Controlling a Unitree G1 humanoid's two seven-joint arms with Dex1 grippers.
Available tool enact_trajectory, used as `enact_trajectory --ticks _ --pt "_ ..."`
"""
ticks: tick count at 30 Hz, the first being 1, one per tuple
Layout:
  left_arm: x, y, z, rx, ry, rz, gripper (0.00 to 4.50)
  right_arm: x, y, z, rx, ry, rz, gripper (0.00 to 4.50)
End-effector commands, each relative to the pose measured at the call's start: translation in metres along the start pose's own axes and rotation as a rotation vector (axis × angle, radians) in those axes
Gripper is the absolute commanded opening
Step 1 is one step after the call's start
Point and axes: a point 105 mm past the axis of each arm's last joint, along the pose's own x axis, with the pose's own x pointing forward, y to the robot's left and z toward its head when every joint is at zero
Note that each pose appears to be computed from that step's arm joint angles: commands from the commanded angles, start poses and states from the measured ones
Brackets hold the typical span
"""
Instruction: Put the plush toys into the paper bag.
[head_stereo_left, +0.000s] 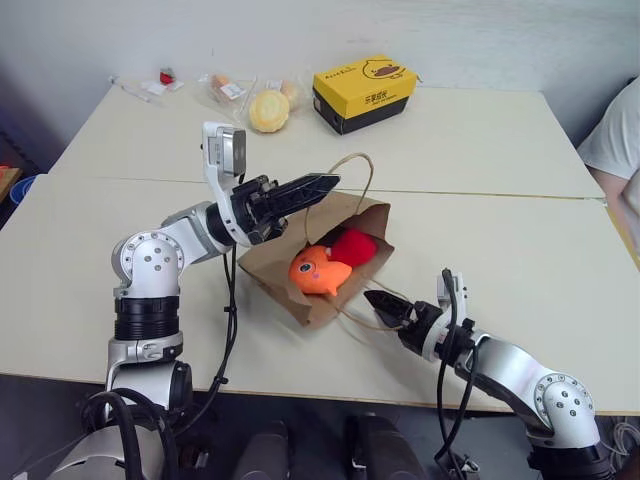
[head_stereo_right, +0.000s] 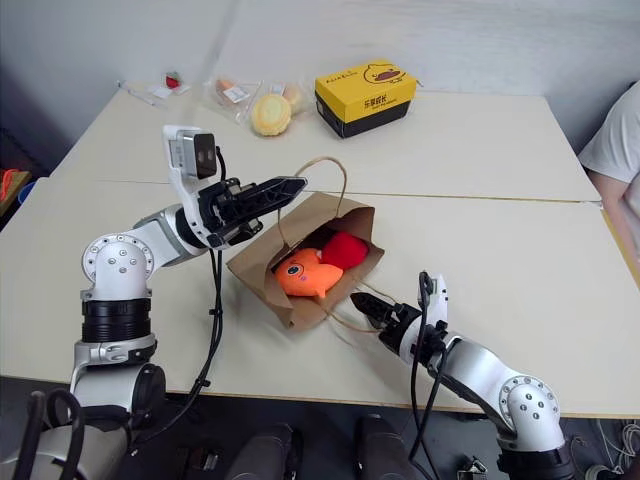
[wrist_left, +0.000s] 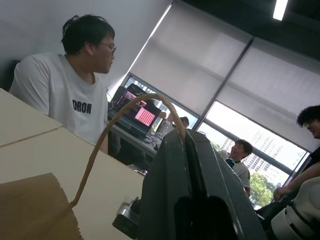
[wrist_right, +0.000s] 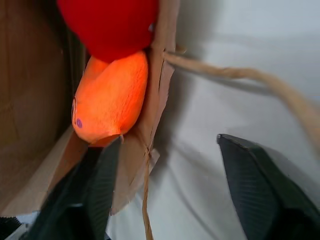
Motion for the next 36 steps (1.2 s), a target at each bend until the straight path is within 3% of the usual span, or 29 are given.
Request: enact_trajectory --ticks 1,6,12,17,23,28,36 --pt "0.0 -0.006 0.008 0.044 -0.02 -0.019 0.0 -0.007 0.012 0.006 -0.049 -0.021 0.057 1.7" --pt "0.0 -0.003 0.011 0.084 -0.039 -0.001 0.0 -0.022 0.046 0.011 -0.121 -0.027 0.235 0.01" --pt "0.008 -0.002 0.023 0.175 -0.089 -0.003 0.0 -0.048 0.104 0.037 -0.261 -0.145 0.522 0.01" --pt "0.01 0.007 0.043 0.243 -0.166 0.041 0.0 -0.063 0.142 0.077 -0.408 -0.248 0.616 0.01" --pt "-0.009 0.033 0.055 0.318 -0.2 0.194 0.0 -0.056 0.173 0.096 -0.468 -0.235 0.642 0.01" --pt "-0.022 0.047 0.035 0.327 -0.134 0.276 0.0 -0.033 0.166 0.098 -0.429 -0.187 0.571 0.01" --pt "-0.019 0.05 0.017 0.352 -0.108 0.29 0.0 -0.004 0.125 0.119 -0.383 -0.32 0.386 0.01"
